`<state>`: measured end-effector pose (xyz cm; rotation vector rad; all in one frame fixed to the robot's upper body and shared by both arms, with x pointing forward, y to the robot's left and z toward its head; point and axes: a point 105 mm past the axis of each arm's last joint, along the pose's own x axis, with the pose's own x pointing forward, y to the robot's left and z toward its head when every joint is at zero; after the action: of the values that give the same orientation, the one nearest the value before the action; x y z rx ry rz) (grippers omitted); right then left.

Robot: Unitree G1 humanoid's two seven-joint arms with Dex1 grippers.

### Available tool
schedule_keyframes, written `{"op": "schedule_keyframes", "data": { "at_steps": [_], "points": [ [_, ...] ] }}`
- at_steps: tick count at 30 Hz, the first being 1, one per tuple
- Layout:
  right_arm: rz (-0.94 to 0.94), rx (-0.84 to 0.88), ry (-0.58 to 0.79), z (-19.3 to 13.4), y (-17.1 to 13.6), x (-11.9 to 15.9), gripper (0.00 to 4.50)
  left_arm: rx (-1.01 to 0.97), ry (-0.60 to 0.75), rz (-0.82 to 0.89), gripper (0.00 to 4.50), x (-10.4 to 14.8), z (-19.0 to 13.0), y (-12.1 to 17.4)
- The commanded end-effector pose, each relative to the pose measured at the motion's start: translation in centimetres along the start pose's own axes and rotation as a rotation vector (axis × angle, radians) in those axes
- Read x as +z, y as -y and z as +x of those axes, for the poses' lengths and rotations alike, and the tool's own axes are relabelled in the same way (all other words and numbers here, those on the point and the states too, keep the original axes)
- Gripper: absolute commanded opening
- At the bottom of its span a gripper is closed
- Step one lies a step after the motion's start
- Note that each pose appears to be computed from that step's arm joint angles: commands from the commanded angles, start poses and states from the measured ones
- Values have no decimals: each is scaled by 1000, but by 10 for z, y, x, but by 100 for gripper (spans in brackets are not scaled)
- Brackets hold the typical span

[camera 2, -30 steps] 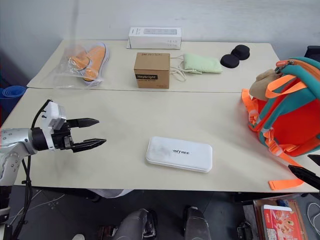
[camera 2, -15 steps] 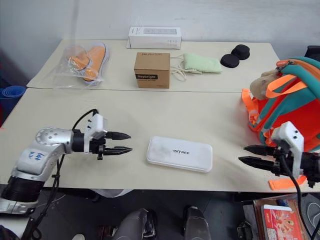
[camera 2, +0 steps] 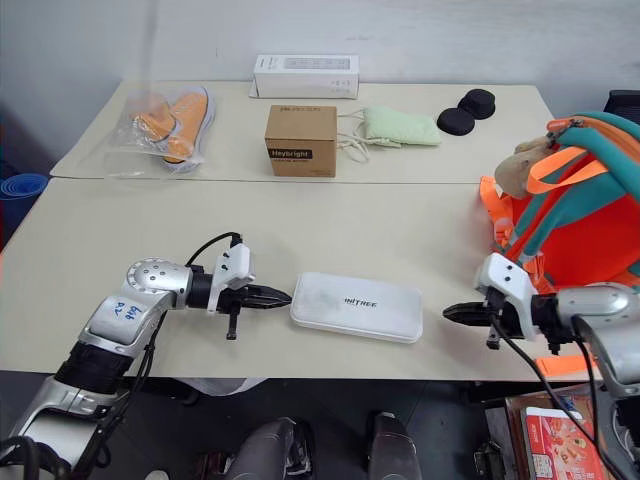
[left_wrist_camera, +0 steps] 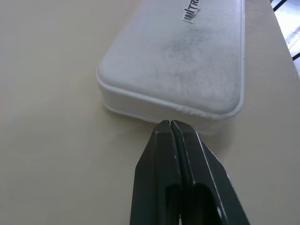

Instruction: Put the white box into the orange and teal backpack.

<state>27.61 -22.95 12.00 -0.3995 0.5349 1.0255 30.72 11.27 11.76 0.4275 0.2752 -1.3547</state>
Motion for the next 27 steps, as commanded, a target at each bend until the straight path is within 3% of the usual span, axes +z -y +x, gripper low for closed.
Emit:
{"op": "schedule_keyframes", "data": {
  "at_steps": [1,12,18,21,24,27],
  "points": [
    [-39,-4,19,4,0,13,0,-24,36,27,3,13,4,6],
    [-38,-36,59,19,7,25,0,-42,33,1,3,13,12,13],
    [-58,-45,35,16,9,21,0,7,12,-74,3,7,-3,4],
    [-81,-48,10,11,11,16,0,26,26,-274,57,3,-20,-3],
    [-111,-56,-20,6,12,10,0,-11,109,-558,148,10,-33,-3],
    [-120,-52,-43,5,12,3,0,-3,116,-718,239,7,-38,-5]
  ]
}}
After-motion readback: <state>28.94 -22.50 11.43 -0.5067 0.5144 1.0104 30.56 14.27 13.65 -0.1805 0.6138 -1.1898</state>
